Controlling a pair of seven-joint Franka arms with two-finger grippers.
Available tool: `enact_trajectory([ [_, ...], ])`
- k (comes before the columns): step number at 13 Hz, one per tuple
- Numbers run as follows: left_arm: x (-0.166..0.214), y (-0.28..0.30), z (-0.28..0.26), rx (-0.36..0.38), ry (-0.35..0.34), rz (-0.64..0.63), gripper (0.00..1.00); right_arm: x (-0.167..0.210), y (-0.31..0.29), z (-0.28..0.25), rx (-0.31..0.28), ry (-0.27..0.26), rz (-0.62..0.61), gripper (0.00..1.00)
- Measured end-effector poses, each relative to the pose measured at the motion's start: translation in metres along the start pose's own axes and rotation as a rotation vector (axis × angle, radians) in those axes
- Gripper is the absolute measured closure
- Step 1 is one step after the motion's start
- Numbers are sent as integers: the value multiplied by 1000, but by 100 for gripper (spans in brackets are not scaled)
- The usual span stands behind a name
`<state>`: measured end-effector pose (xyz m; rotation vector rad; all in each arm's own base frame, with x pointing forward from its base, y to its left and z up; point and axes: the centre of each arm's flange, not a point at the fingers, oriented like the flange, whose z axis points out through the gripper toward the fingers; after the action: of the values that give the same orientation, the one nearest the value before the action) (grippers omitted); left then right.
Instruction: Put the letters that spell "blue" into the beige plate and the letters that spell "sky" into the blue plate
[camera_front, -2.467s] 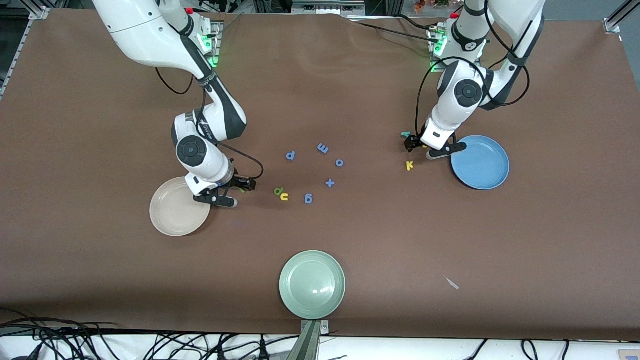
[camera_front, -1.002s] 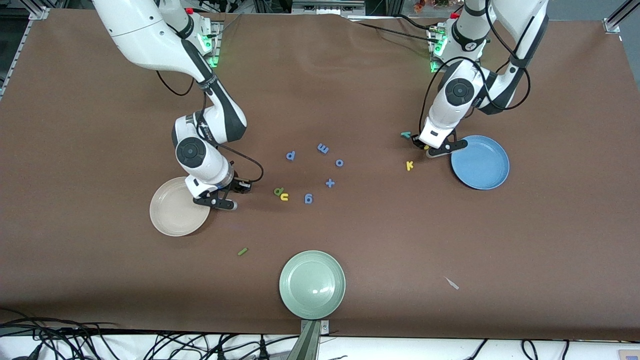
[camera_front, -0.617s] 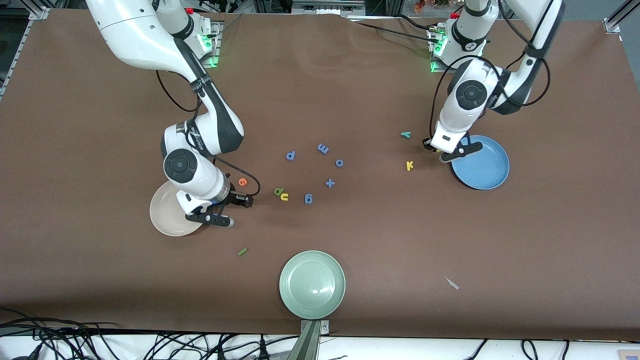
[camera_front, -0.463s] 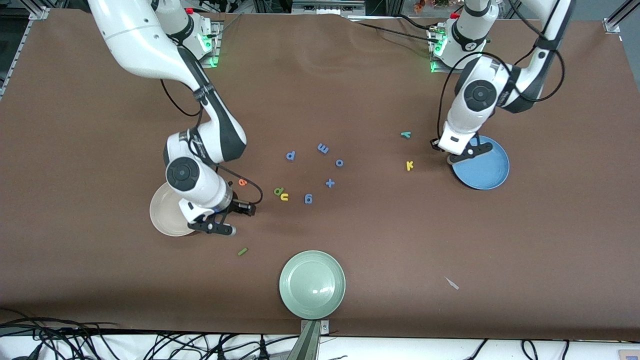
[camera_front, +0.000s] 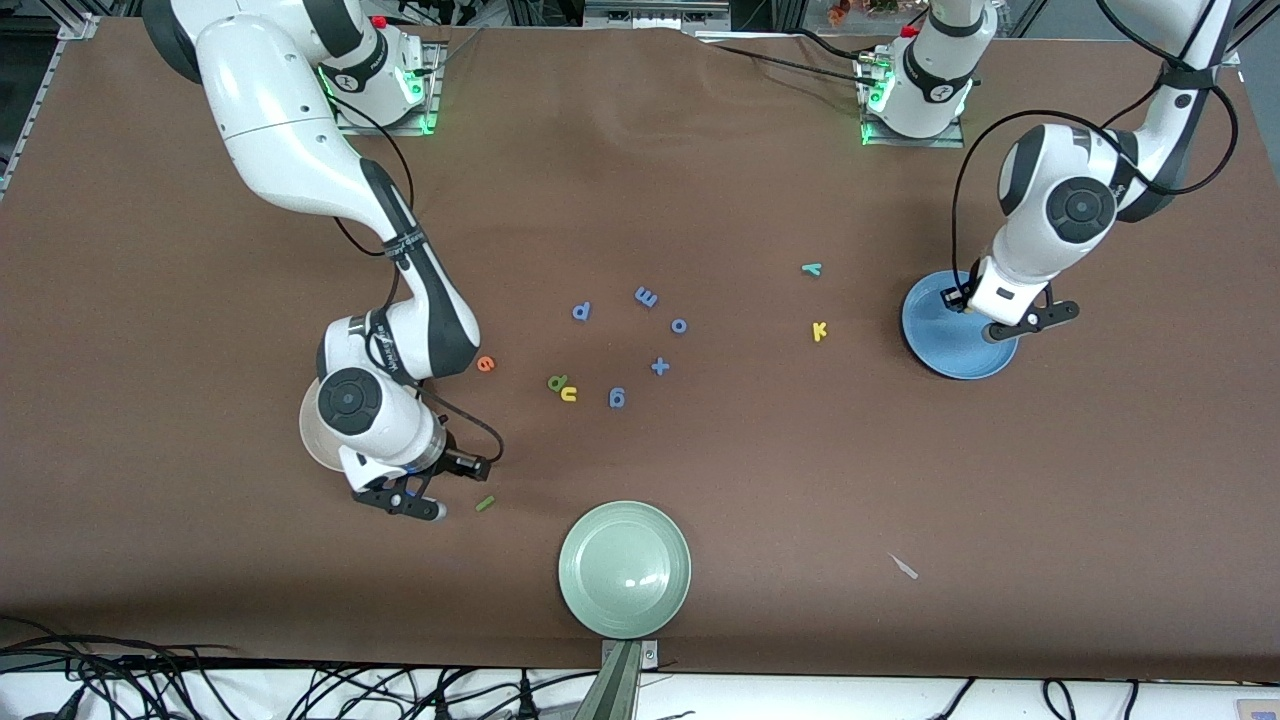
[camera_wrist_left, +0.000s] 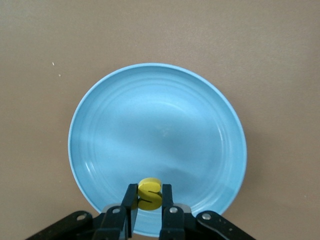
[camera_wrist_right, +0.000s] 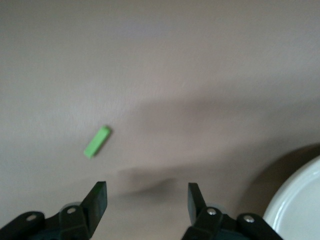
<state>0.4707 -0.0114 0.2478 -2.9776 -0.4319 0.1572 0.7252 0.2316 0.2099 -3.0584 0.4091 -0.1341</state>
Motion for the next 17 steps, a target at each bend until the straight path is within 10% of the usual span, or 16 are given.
enact_trajectory([
  [3,-3,6,12,32,5,62,77,8,-12,-9,20,24,41,26],
  [7,-4,13,14,25,14,53,47,21,-27,15,45,56,62,27],
  [17,-45,113,-7,-49,95,-43,48,15,-36,31,43,21,105,30],
])
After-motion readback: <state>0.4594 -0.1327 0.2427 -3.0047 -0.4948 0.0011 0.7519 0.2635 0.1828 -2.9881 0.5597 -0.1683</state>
